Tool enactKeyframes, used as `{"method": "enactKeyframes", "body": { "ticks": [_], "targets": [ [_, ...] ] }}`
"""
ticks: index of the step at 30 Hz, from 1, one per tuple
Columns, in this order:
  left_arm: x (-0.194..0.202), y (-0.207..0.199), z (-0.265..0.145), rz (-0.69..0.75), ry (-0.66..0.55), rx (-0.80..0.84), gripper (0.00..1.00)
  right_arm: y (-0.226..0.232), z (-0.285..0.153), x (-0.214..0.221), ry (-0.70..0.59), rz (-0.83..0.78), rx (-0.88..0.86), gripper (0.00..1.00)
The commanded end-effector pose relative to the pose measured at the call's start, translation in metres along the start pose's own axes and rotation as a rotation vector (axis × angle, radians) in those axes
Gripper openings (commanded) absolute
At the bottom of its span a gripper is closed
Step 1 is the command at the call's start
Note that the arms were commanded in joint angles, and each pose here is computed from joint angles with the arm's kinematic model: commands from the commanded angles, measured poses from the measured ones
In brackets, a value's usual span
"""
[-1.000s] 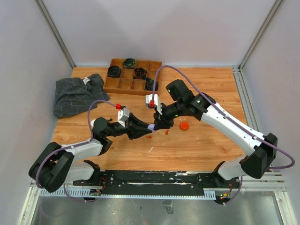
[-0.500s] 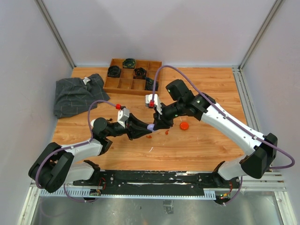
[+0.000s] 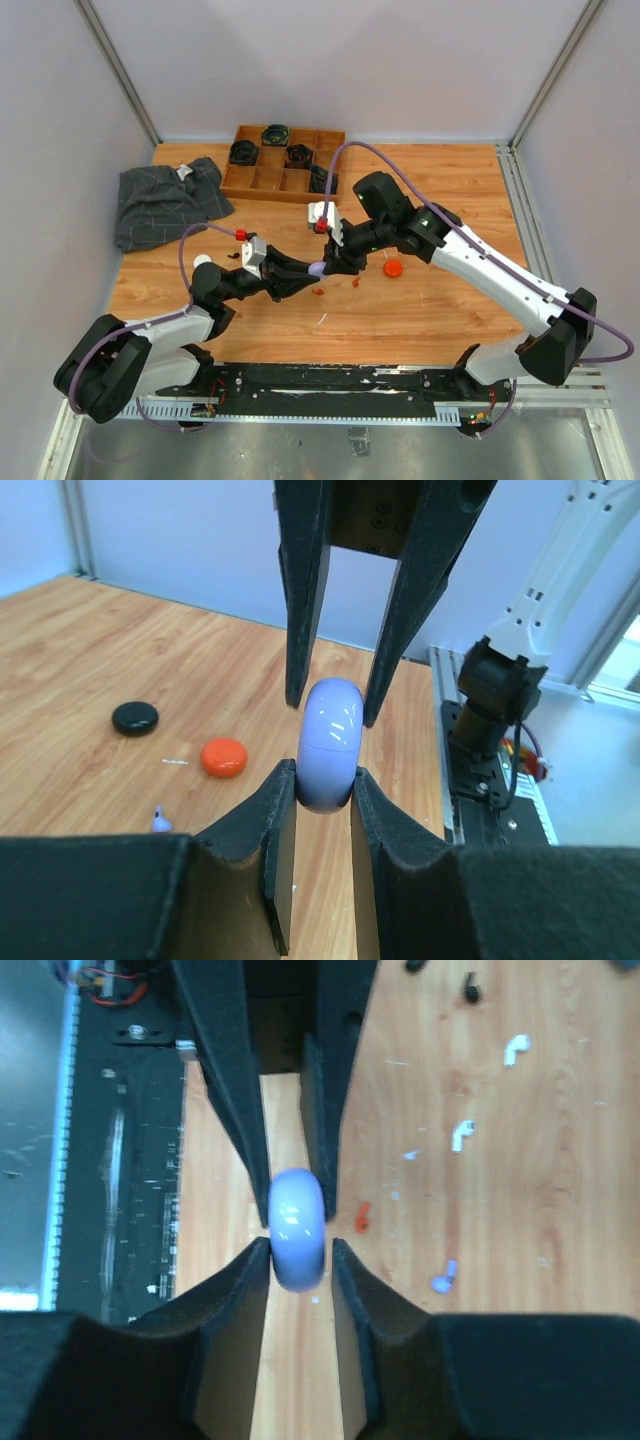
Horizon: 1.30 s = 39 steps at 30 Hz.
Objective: Insert the wireless bluetooth earbuds into the charging case
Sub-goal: Open the charging case.
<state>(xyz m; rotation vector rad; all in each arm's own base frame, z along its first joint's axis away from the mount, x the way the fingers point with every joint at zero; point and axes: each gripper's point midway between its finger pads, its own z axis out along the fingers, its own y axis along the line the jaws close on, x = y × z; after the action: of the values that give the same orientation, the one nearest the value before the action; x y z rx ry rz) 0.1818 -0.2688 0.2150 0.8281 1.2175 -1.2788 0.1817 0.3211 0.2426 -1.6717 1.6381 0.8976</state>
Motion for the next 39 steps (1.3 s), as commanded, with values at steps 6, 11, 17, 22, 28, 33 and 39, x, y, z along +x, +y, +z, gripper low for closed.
{"method": "enactKeyframes", "body": {
  "ticks": [6,11,17,22,28,33,39],
  "targets": [
    [-0.014,0.011,-0.010,0.073,-0.091,-0.116,0.00,-0.013,-0.016,-0.025,-0.144,-0.122,0.177,0.48],
    [-0.016,0.012,-0.011,0.071,-0.101,-0.129,0.00,-0.011,-0.010,-0.025,-0.162,-0.124,0.166,0.55],
    [-0.017,0.009,-0.009,0.073,-0.102,-0.107,0.00,-0.020,0.000,-0.021,-0.157,-0.113,0.189,0.59],
    [-0.019,0.007,-0.009,0.075,-0.103,-0.096,0.00,-0.024,0.002,-0.018,-0.150,-0.110,0.204,0.59],
    [-0.022,0.002,-0.008,0.082,-0.103,-0.073,0.00,-0.026,0.003,-0.015,-0.138,-0.105,0.213,0.59],
    [-0.022,0.000,-0.008,0.088,-0.099,-0.066,0.00,-0.029,0.002,-0.015,-0.132,-0.104,0.231,0.59],
    [-0.015,-0.004,-0.010,0.108,-0.064,-0.040,0.00,-0.040,-0.008,-0.019,-0.140,-0.105,0.313,0.58]
  ]
}}
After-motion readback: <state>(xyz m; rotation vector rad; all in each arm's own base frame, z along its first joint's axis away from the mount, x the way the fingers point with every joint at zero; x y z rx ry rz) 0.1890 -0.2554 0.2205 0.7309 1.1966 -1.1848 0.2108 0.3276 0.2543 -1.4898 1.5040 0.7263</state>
